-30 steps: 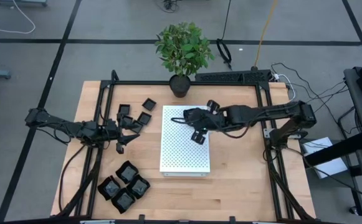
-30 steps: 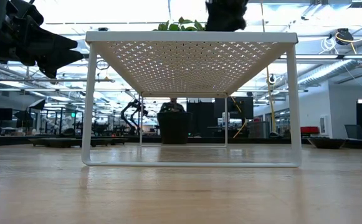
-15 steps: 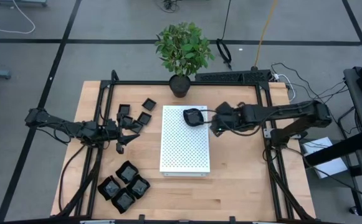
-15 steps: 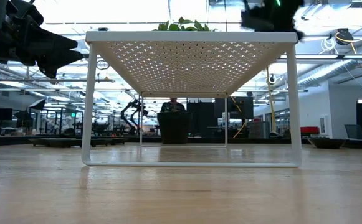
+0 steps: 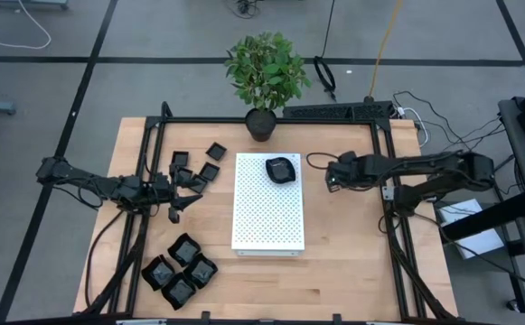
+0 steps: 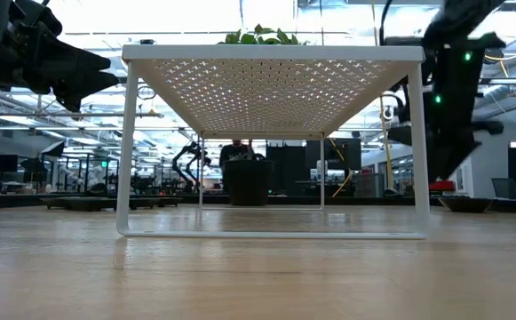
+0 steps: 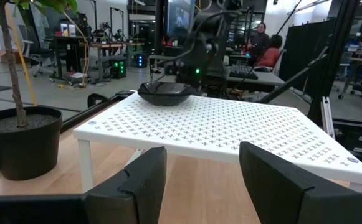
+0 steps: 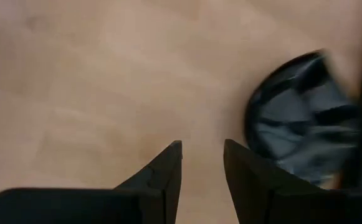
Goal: Pick & Place Mini shaped plates
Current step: Stack the black leaf shaped plate on top of the black leaf shaped plate on the shelf
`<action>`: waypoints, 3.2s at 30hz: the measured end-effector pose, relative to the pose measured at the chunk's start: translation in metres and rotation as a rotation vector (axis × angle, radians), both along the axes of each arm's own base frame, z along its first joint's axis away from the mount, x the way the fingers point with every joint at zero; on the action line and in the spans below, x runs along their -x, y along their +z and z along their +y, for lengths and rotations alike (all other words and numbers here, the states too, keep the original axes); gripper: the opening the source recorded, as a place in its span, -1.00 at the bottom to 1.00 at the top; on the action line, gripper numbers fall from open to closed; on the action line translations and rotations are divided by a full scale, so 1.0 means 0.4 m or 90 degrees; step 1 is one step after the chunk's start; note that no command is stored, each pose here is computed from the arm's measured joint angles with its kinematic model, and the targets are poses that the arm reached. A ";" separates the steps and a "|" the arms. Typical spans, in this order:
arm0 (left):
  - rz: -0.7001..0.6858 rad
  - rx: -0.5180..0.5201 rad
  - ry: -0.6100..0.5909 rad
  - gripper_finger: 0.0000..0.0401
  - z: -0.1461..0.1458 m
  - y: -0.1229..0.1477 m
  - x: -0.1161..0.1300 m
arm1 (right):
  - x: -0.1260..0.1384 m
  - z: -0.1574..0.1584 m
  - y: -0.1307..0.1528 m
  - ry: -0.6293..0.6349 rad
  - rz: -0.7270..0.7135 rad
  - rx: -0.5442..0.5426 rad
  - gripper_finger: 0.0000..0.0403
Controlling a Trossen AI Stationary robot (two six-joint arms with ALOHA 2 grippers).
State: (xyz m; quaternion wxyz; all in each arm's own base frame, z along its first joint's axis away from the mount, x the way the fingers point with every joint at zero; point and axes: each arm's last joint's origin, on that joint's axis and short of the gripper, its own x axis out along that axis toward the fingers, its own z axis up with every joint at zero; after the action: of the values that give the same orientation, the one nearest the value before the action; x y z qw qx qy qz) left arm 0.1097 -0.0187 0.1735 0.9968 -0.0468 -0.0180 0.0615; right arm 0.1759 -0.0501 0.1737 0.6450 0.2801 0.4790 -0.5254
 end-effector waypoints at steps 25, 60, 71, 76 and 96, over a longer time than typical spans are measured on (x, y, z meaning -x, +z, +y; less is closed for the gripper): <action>0.000 0.000 0.000 0.03 0.000 0.000 0.000 | 0.045 -0.064 -0.045 -0.028 0.035 -0.018 -0.46; 0.000 0.000 0.000 0.03 0.000 0.000 0.000 | 0.052 -0.061 -0.088 0.016 0.046 -0.014 -0.99; 0.000 0.000 0.000 0.03 0.000 0.000 0.000 | 0.000 -0.063 0.007 0.140 -0.191 0.122 -1.00; 0.000 0.000 0.000 0.03 0.000 0.000 0.000 | -0.023 -0.047 0.065 0.209 -0.288 0.220 -1.00; 0.000 0.000 0.000 0.03 0.000 0.000 0.000 | -0.312 0.143 0.443 0.592 -0.277 0.283 -1.00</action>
State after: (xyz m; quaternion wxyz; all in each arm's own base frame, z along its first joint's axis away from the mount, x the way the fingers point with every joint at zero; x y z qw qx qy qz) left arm 0.1097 -0.0188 0.1735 0.9969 -0.0468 -0.0179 0.0614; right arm 0.3008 0.0073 0.3511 0.9365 -0.0012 0.2855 -0.2038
